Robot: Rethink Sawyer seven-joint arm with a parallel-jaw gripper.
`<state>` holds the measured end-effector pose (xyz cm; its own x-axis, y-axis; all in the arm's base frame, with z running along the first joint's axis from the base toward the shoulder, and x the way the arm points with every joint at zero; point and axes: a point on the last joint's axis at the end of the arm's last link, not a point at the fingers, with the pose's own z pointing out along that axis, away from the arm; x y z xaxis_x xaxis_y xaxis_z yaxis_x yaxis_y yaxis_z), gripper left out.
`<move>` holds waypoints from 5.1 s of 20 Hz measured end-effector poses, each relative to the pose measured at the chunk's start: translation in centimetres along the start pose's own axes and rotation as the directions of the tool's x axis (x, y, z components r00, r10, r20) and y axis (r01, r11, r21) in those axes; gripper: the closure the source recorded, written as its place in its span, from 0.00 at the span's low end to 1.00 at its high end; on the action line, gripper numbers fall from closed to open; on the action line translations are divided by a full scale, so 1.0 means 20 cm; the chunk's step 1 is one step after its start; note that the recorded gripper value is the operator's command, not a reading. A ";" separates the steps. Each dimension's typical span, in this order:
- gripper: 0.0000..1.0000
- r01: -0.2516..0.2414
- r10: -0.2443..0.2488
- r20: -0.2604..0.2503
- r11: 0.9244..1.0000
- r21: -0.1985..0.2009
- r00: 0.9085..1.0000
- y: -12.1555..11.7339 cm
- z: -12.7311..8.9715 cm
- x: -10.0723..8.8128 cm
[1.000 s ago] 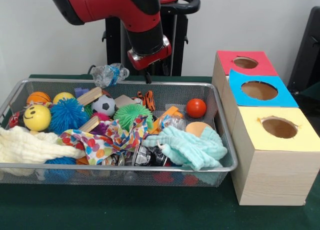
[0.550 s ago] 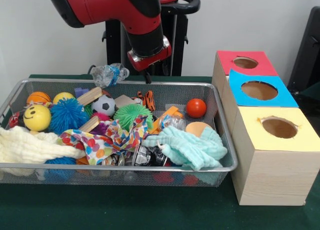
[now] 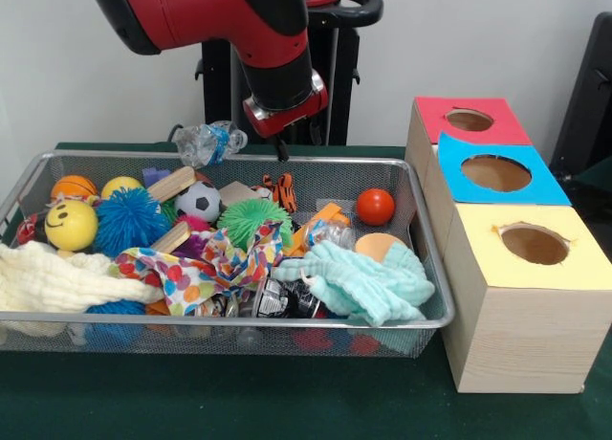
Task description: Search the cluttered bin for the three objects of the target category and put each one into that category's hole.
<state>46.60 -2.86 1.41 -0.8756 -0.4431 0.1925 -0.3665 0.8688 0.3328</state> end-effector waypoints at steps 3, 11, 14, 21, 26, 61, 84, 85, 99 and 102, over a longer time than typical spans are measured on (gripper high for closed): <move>0.00 0.000 0.000 0.001 1.000 0.001 1.000 0.00 0.00 0.00; 0.00 -0.003 0.002 0.013 1.000 0.026 1.000 -0.03 -0.05 -0.01; 0.00 -0.004 0.003 0.019 0.999 0.043 1.000 -0.04 -0.09 -0.02; 0.00 -0.004 0.000 0.039 0.995 0.097 0.999 -0.07 -0.20 -0.03; 0.00 -0.006 -0.001 0.051 0.992 0.124 0.999 -0.08 -0.26 -0.05; 0.00 -0.049 0.039 0.072 0.990 0.133 0.997 -0.16 -0.33 0.01; 0.00 -0.096 0.091 0.056 0.991 0.095 0.994 -0.14 -0.31 0.27; 0.00 -0.096 0.091 0.057 0.991 0.094 0.994 -0.14 -0.31 0.27; 0.00 -0.055 0.053 0.037 0.997 0.061 0.998 -0.06 -0.21 0.19; 0.00 -0.043 0.041 0.034 0.997 0.063 0.999 -0.04 -0.20 0.17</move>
<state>45.23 -5.86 5.48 -0.9000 -0.3994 0.1746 -0.3476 0.8993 0.2655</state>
